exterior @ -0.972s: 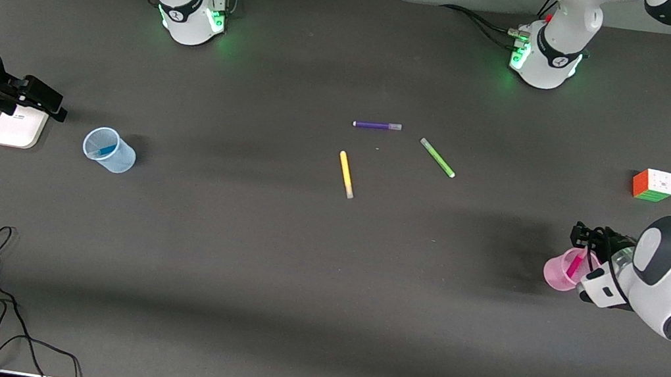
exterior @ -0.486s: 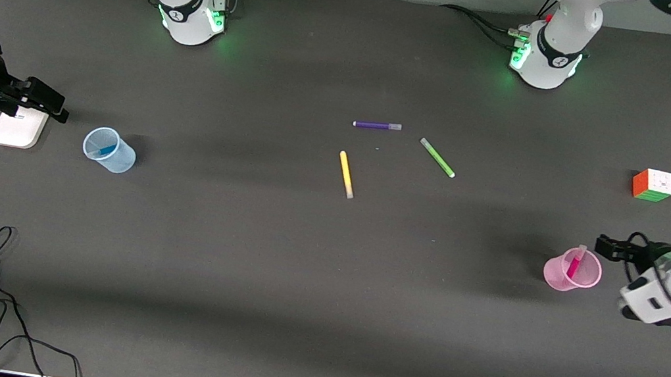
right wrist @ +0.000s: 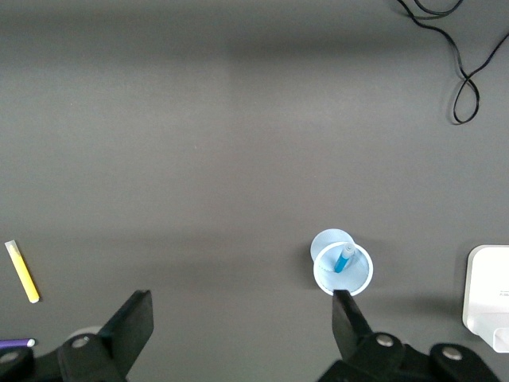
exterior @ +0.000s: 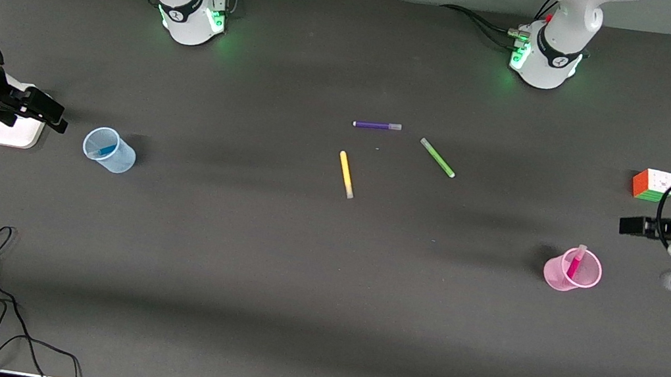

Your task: Place pink and blue markers in matching cups

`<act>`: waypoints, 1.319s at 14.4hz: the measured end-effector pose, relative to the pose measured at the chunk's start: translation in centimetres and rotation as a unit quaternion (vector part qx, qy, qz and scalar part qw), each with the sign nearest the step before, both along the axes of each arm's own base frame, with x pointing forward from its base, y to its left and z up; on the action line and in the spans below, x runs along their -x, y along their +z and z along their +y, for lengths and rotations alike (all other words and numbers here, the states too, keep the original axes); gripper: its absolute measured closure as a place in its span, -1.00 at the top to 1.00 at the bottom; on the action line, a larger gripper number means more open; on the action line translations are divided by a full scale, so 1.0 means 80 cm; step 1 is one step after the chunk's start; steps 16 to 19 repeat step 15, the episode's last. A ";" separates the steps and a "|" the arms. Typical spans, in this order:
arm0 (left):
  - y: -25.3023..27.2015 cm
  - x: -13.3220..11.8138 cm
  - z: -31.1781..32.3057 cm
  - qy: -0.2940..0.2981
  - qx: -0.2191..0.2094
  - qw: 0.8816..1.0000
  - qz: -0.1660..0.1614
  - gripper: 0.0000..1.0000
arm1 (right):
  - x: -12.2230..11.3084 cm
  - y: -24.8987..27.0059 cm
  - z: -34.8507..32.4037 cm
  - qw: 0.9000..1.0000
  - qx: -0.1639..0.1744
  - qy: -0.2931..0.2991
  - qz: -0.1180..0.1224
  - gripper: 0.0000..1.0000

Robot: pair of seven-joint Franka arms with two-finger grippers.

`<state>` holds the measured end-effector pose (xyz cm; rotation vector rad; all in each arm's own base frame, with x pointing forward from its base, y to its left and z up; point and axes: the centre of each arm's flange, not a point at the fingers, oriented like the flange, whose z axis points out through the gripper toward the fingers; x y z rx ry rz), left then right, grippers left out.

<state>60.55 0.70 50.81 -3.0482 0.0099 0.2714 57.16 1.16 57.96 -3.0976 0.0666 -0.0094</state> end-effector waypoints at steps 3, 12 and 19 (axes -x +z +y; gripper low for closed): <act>0.031 0.025 -0.004 0.010 0.015 0.999 -0.034 1.00 | -0.002 -0.005 0.011 1.000 0.001 0.007 0.002 1.00; 0.073 0.048 -0.050 -0.004 0.042 0.998 -0.050 1.00 | -0.004 -0.006 0.014 1.000 0.001 0.009 -0.001 1.00; 0.076 0.050 -0.049 -0.001 0.045 0.998 -0.047 1.00 | -0.005 -0.007 0.014 1.000 0.002 0.009 -0.001 1.00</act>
